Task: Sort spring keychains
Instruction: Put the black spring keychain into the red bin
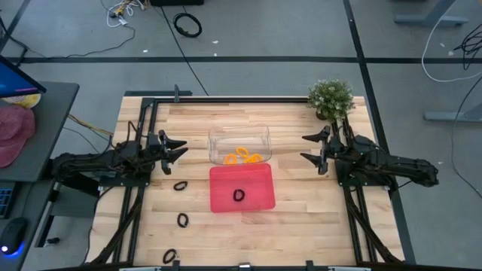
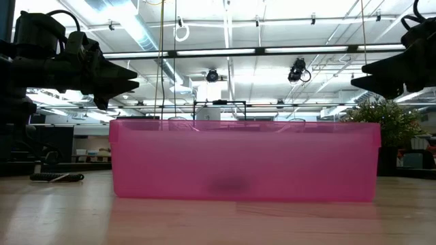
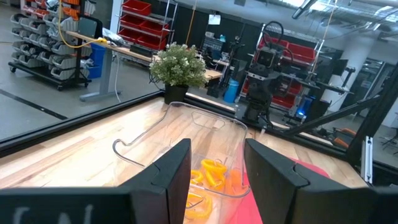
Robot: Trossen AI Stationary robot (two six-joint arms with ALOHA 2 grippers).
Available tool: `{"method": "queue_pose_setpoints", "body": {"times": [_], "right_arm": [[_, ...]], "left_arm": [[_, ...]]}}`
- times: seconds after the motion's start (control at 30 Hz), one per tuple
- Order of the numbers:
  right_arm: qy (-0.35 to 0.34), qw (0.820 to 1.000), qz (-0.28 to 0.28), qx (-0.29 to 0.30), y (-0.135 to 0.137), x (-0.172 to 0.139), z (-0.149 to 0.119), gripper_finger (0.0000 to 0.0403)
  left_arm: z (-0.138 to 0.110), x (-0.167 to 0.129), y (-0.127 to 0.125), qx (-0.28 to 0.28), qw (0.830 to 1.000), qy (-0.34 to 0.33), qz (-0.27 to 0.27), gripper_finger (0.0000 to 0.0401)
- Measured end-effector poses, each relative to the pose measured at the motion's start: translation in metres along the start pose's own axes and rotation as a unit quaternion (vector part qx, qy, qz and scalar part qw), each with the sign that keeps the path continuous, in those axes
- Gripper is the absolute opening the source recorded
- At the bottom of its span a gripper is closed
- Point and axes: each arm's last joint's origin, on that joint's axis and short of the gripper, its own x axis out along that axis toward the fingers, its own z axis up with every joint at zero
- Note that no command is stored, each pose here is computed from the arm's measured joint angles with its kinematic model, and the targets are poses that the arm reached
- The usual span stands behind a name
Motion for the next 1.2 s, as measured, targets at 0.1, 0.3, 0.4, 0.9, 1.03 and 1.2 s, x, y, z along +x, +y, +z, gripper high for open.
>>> {"method": "queue_pose_setpoints", "body": {"times": [0.1,0.3,0.4,0.9,1.03,1.2], "right_arm": [[0.004,1.0,0.0,0.0,0.0,0.0003,-0.0007,0.0324],[0.01,1.0,0.0,0.0,0.0,0.0012,-0.0017,0.0324],[0.011,1.0,0.0,0.0,0.0,0.0012,-0.0017,0.0324],[0.01,1.0,0.0,0.0,0.0,0.0012,-0.0017,0.0324],[0.01,1.0,0.0,-0.001,0.0,0.0012,-0.0017,0.0324],[0.01,1.0,0.0,-0.001,0.0,0.0012,-0.0017,0.0324]], "left_arm": [[0.0,0.0,0.0,0.0,1.0,0.0,0.0,0.0154],[0.0,0.0,0.0,0.0,1.0,0.0,0.0,0.0154],[-0.0001,0.0,0.0,0.0,1.0,0.0,0.0,0.0154],[0.0,0.0,0.0,-0.076,0.997,0.0,0.0,0.0154],[0.0,0.0,0.0,-0.078,0.997,0.0,0.0,0.0154],[0.0004,0.0,-0.0001,-0.082,0.997,-0.002,-0.001,0.0154]]}}
